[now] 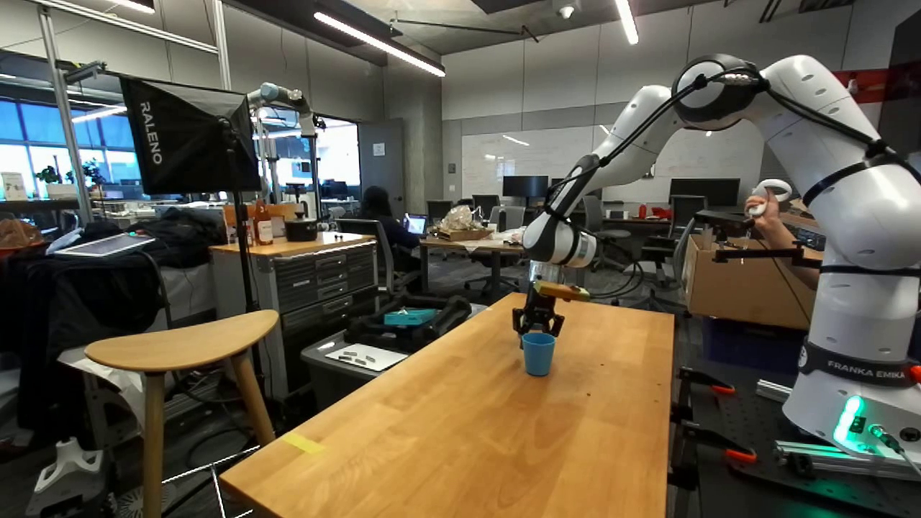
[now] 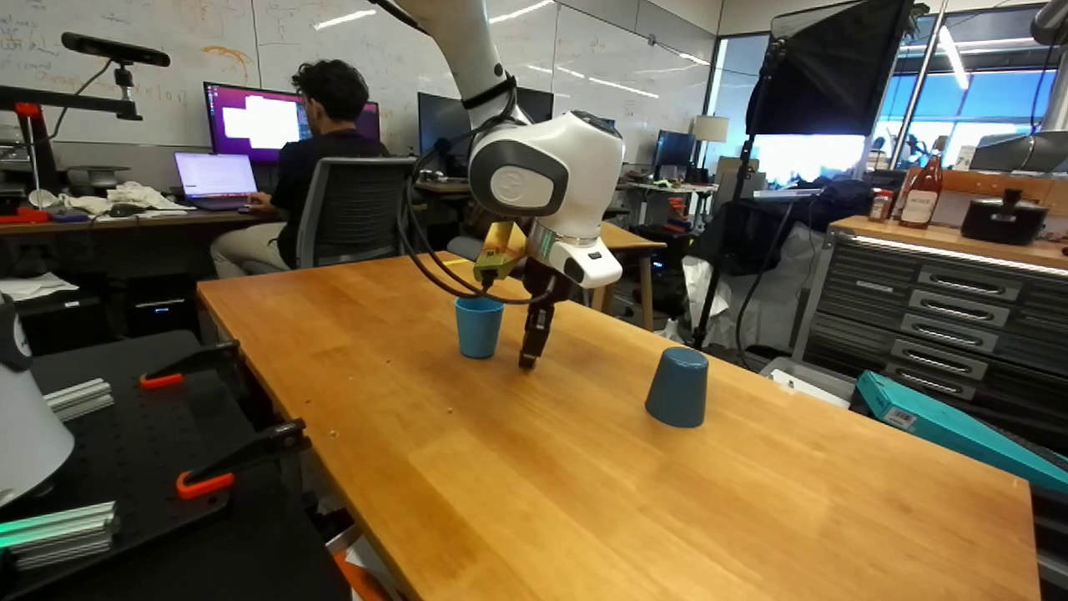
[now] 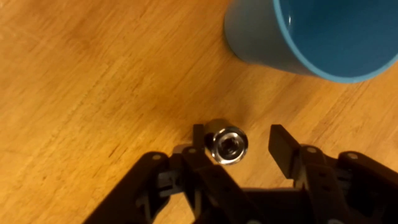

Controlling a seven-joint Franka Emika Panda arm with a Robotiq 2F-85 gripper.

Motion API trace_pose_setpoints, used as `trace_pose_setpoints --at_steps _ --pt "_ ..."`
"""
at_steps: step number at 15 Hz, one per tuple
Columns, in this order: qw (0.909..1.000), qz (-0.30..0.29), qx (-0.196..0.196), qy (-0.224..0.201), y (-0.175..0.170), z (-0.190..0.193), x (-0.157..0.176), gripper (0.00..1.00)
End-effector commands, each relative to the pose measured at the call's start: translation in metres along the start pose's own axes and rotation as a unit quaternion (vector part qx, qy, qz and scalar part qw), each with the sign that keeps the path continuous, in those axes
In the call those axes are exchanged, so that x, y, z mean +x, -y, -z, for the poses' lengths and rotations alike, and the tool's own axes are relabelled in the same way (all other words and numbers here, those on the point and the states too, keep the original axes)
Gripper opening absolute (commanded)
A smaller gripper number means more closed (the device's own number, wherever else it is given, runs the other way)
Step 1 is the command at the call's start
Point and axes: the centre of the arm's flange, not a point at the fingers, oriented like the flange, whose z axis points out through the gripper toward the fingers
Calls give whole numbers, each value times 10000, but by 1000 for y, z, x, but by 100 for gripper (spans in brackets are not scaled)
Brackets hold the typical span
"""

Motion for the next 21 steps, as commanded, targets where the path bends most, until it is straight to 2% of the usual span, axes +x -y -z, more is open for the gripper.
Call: trace_pose_setpoints --at_steps 1,4,5,8,10,11,15,21 --pt "9997 -39 25 235 -3 9 6 27" --pt "9998 -68 2 203 -4 20 10 6" --pt "9998 -56 7 186 -2 26 10 9" --pt "9999 98 101 -11 17 59 4 8" --pt "9995 234 229 4 32 80 -5 8" --pt "9989 224 367 211 37 89 -9 8" --pt "9937 78 519 988 43 99 -23 8" --pt "9846 -240 360 1695 30 80 -31 8"
